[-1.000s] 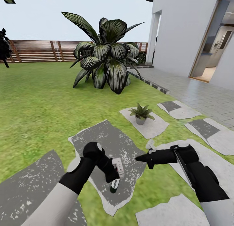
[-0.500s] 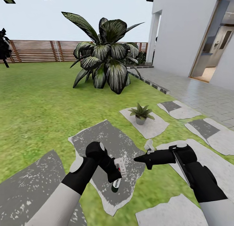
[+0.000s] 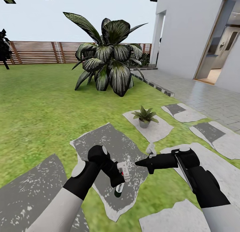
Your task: Pick up the pesticide atomizer in the garden and spray insectifuge to fully cover both potted plants in the garden.
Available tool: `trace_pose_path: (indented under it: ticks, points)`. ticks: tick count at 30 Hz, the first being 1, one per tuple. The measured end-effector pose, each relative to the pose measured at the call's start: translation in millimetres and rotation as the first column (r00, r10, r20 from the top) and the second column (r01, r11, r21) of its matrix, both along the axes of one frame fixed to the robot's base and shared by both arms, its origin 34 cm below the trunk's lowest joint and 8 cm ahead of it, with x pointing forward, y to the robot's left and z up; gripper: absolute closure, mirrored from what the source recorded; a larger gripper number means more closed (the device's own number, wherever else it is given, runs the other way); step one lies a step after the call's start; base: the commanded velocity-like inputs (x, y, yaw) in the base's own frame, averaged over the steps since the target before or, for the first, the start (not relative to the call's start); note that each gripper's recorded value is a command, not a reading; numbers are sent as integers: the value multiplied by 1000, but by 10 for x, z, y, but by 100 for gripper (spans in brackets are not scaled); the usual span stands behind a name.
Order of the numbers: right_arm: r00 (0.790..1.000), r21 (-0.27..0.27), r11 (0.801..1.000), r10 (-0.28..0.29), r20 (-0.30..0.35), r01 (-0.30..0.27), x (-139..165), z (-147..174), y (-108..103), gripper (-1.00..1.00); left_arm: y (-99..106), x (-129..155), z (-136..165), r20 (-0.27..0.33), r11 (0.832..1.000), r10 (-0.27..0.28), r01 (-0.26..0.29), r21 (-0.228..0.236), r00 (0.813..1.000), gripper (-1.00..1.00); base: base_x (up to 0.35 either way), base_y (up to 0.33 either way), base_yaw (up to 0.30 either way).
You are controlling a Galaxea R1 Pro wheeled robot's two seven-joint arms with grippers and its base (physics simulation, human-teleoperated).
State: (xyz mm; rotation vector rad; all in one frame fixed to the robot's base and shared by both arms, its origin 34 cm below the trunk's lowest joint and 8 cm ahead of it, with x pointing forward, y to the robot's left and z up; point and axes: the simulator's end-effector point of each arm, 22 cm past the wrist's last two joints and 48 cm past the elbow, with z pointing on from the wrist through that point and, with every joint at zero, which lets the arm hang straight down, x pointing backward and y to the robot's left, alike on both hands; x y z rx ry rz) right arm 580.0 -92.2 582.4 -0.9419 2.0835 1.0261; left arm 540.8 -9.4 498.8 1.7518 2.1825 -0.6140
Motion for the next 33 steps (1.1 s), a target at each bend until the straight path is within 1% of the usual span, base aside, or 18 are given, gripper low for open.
trace_pose_path:
  ticks: [5, 8, 11, 13, 14, 15, 19, 22, 24, 26, 33]
  points:
    - [1000, 0, 1000, 0, 0, 0, 0, 1, 0, 100, -4, 6, 13, 4, 1000, 0, 0, -2, 1000, 100, 0, 0, 0]
    - [1000, 0, 1000, 1, 0, -1, -3, -1, 4, 100, -26, 48, 108, 33, 1000, -1, 1, -15, 999, 100, 0, 0, 0]
    - [1000, 0, 1000, 3, 0, -3, -6, -2, 10, 100, -33, 61, 139, 43, 1000, 0, 1, -20, 999, 100, 0, 0, 0]
    - [1000, 0, 1000, 3, 0, -3, -7, -2, 13, 100, -34, 64, 144, 38, 1000, 12, -11, -20, 999, 100, 0, 0, 0]
    - [1000, 0, 1000, 3, 0, -3, -6, -2, 14, 100, -34, 65, 146, 27, 999, 32, -32, -19, 999, 100, 0, 0, 0]
    - [1000, 0, 1000, 3, 0, -3, -6, -2, 14, 100, -35, 65, 146, 22, 999, 41, -41, -19, 999, 100, 0, 0, 0]
    - [1000, 0, 1000, 3, 0, -3, -6, -3, 15, 100, -38, 63, 147, 17, 999, 49, -49, -18, 999, 100, 0, 0, 0]
    - [1000, 0, 1000, 3, 0, -3, -6, -3, 15, 100, -56, 42, 139, 19, 999, 39, -39, -12, 999, 100, 0, 0, 0]
    - [1000, 0, 1000, 3, 0, -3, -5, -3, 15, 100, -93, -4, 120, 24, 1000, 16, -16, 2, 1000, 100, 0, 0, 0]
    - [1000, -1, 1000, 3, 0, -3, -6, -3, 15, 100, -117, -32, 109, 26, 1000, 3, -4, 10, 1000, 100, 0, 0, 0]
    - [1000, 0, 1000, 4, 0, -4, -8, -4, 17, 100, -130, -46, 105, 28, 1000, -3, 2, 14, 1000, 100, 0, 0, 0]
